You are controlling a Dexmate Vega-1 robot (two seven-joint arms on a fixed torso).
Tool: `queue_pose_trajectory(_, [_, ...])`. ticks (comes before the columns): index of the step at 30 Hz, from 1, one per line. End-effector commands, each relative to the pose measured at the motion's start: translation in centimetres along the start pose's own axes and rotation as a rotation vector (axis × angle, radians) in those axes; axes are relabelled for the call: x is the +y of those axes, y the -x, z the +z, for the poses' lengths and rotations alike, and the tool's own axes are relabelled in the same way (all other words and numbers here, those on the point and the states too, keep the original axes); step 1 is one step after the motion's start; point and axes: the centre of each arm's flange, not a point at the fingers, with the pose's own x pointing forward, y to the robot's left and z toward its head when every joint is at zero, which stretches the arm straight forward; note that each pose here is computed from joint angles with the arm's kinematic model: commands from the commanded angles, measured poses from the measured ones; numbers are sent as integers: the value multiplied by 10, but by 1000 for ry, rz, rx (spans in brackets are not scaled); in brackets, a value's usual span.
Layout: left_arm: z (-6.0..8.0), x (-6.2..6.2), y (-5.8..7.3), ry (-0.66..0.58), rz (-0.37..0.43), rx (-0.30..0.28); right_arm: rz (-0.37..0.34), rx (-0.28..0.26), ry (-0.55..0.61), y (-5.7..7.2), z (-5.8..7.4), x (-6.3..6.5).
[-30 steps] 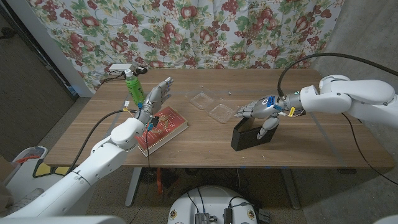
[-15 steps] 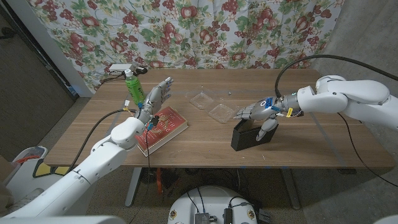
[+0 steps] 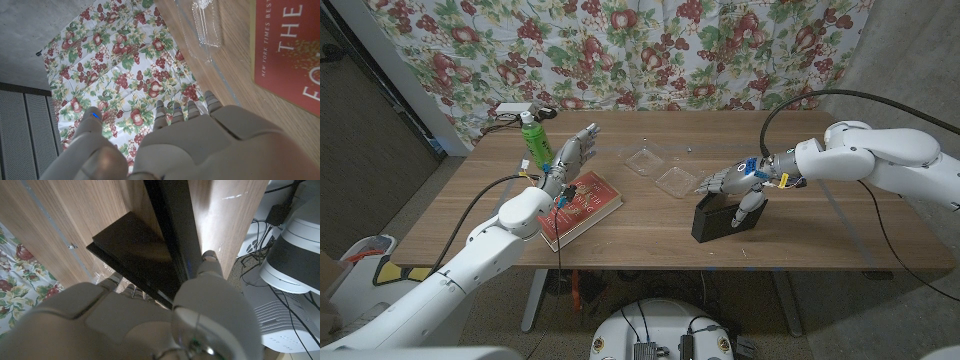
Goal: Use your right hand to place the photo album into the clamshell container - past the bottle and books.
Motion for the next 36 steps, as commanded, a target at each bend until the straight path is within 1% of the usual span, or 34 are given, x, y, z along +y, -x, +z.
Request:
queue_pose_trajectory(1, [-3, 1, 0, 6, 0, 3, 18, -5, -17, -5, -1, 2])
queue_pose_trajectory(15, [-2, 2, 2, 3, -1, 1, 22, 6, -20, -8, 0, 6])
queue_pose_trajectory(19, [-2, 1, 3, 5, 0, 2, 35, 1, -22, -8, 1, 7])
queue_pose_trajectory(36, [-2, 0, 7, 3, 6, -2, 20, 1, -44, -9, 1, 9])
